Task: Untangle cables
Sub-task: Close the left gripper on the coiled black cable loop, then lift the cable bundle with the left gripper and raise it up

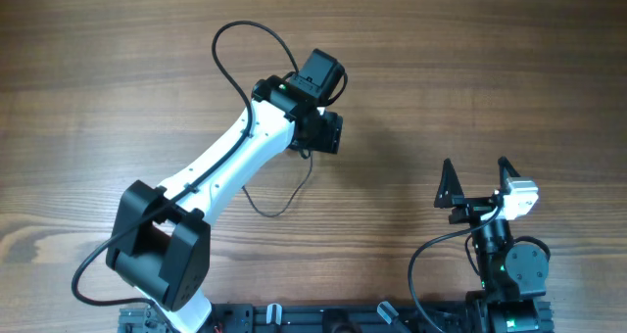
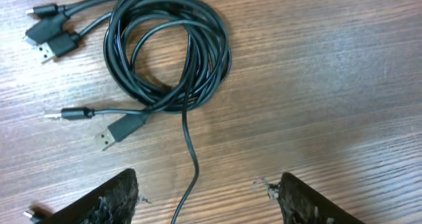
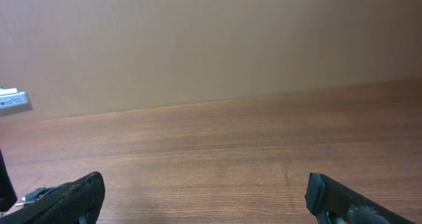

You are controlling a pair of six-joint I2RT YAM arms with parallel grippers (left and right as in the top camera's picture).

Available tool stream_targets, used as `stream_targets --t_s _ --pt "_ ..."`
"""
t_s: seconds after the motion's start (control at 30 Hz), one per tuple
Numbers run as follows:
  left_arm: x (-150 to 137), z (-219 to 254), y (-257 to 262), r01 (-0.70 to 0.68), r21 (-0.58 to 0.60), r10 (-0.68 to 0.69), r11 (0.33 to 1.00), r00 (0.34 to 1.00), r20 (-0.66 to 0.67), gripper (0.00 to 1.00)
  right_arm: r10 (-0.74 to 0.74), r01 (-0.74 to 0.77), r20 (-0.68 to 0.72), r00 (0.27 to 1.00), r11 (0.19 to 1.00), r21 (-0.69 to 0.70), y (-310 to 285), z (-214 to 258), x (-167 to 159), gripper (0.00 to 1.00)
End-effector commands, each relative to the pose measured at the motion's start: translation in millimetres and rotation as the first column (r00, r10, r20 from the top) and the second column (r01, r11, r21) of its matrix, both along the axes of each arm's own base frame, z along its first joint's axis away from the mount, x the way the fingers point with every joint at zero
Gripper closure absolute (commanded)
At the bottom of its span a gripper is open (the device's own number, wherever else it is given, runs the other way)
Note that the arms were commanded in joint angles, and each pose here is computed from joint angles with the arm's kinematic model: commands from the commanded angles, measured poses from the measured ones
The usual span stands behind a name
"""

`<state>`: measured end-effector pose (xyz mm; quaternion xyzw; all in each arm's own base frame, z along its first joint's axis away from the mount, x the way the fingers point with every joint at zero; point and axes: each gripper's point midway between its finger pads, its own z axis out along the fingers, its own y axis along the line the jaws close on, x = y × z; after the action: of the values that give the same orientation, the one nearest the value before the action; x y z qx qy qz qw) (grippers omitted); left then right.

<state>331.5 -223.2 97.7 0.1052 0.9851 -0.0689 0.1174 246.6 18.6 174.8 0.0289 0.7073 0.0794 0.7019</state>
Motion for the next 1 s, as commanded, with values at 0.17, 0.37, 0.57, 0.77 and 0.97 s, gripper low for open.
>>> stream_targets --t_s 0.17,0.37,0.57,0.77,0.97 --pt "54 17 22 -0.142 -0.106 0.155 0.984 0.980 0.121 0.86 -0.009 0.009 0.006 1.000 1.000 0.007 -1 1 0 0.00" --pt "56 2 -1 -0.096 -0.112 0.110 0.989 0.985 0.129 0.96 -0.009 0.009 0.006 1.000 1.000 0.007 -1 1 0 0.00" --pt "52 -49 -17 -0.091 -0.066 0.095 0.994 0.994 0.057 0.78 -0.009 0.009 0.006 1.000 1.000 0.007 -1 1 0 0.00" --pt "44 -79 -34 -0.065 -0.109 0.063 0.992 0.998 -0.022 0.63 -0.009 0.009 0.006 1.000 1.000 0.007 -1 1 0 0.00" --pt "46 -96 -40 -0.050 -0.079 0.050 0.996 0.999 -0.005 0.58 -0.009 0.009 0.006 1.000 1.000 0.007 -1 1 0 0.00"
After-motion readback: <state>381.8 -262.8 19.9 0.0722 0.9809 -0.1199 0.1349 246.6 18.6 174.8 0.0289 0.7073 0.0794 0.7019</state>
